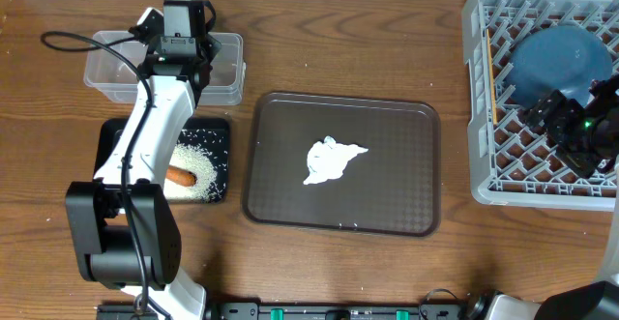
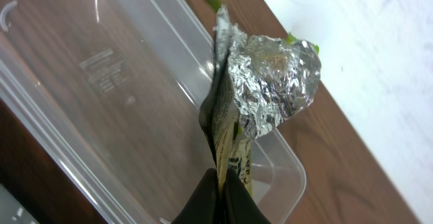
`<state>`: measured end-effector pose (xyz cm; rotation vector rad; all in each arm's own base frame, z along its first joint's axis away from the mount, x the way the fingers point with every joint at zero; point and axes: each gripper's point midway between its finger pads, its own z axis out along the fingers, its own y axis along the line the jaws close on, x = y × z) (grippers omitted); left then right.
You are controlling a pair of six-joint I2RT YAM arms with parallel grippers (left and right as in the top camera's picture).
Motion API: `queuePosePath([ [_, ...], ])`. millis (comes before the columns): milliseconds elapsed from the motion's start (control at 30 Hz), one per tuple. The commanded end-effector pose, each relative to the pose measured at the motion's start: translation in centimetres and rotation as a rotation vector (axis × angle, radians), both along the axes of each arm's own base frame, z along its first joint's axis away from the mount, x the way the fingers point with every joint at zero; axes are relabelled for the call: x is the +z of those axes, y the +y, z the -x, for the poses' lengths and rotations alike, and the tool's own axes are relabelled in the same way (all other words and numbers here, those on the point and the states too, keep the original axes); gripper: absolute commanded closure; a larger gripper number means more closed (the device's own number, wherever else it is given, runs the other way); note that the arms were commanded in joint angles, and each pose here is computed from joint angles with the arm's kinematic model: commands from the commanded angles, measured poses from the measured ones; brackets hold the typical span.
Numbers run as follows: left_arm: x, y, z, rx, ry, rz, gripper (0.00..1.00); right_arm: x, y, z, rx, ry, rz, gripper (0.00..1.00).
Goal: Sort waste into correct bins and load items into the dishwasher rack
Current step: 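Carry the wrapper left and drop it into the clear plastic container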
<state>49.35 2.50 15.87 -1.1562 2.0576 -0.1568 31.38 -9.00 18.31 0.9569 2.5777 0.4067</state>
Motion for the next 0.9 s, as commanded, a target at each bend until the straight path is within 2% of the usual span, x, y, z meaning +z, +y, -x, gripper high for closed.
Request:
queuePosePath([
  [0, 0.4, 1.7, 0.4, 0.164, -0.041, 0.031, 0.94, 0.4, -0.3, 0.0, 0.008, -0.013, 0.01, 0.01],
  [167, 0.3, 3.9, 1.9, 0.305, -0.03, -0.023, 0.93, 0.4, -0.3, 0.0, 0.008, -0.013, 0.01, 0.01],
  [267, 0.1, 4.5, 2.4, 0.337, -0.021, -0.031, 0.92, 0.4, -0.3, 0.0, 0.008, -0.013, 0.01, 0.01],
  [467, -0.6, 4.8, 3.0, 0.408, -0.016, 0.01, 0.93, 0.4, -0.3, 0.0, 0.008, -0.013, 0.01, 0.01],
  [867, -4.3, 4.9, 3.0, 0.437, 0.059, 0.002, 0.87, 0.4, -0.3, 0.0, 0.008, -0.013, 0.01, 0.01],
])
